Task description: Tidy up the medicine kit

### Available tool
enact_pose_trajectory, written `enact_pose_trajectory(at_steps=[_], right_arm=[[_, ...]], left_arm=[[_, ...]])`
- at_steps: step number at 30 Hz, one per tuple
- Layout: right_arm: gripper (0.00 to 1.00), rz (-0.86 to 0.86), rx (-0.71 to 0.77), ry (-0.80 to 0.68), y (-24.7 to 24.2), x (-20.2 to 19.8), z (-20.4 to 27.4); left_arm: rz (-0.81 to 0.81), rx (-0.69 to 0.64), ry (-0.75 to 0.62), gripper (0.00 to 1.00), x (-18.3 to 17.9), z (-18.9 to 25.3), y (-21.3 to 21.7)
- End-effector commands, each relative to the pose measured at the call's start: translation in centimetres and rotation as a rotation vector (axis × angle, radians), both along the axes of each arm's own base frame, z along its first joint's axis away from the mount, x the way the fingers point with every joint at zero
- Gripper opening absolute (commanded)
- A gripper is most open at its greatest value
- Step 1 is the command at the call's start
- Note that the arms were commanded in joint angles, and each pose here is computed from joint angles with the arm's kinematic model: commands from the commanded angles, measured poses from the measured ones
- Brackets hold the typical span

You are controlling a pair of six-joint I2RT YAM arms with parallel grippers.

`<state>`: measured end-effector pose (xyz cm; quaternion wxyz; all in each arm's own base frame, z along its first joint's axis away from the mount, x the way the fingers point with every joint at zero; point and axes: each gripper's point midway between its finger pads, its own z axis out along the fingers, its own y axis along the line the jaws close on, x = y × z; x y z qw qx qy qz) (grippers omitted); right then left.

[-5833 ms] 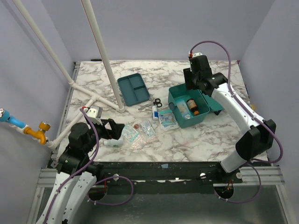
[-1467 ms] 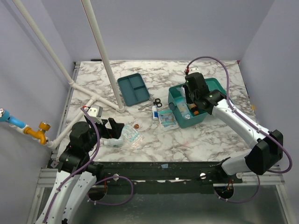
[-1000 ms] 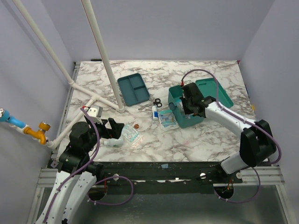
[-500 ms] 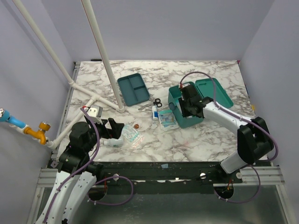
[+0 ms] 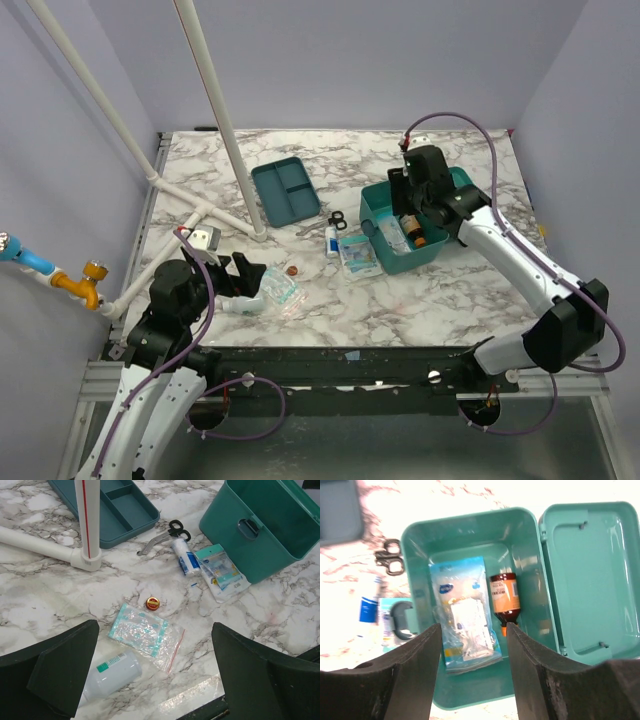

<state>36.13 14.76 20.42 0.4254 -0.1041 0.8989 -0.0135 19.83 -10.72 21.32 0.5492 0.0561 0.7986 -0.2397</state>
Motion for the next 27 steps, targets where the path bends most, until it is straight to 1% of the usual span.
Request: enact_pose_trajectory(at_steps=[1, 7, 12, 18, 24, 27], right_arm=[[0.59, 0.060, 0.121, 0.012, 2.4, -1.3, 2.9], [0.60, 0.201, 0.206, 0.015, 8.2, -3.6, 4.4], [0.60, 0.327, 0.274, 0.050, 14.2, -6.7, 3.9], [0.60, 0.448, 0.300, 0.112, 21.1, -11.0, 1.2], [0.60, 0.514, 0.404, 0.188, 25.6, -14.0, -1.7], [0.61, 0.531, 0.414, 0.220, 27.3, -15.2, -3.4]], left_arm=[[-0.011, 0.008, -0.002, 0.99, 0.0, 0.1, -0.1], [-0.003, 0.011, 0.005, 0.99, 0.0, -0.1, 0.0], [0.009, 0.014, 0.008, 0.99, 0.1, -0.1, 0.2], [0.036, 0.022, 0.017, 0.99, 0.2, -0.3, 0.6], [0.077, 0.037, 0.047, 0.99, 0.5, -0.8, 1.2], [0.108, 0.044, 0.054, 0.99, 0.5, -0.8, 1.8]])
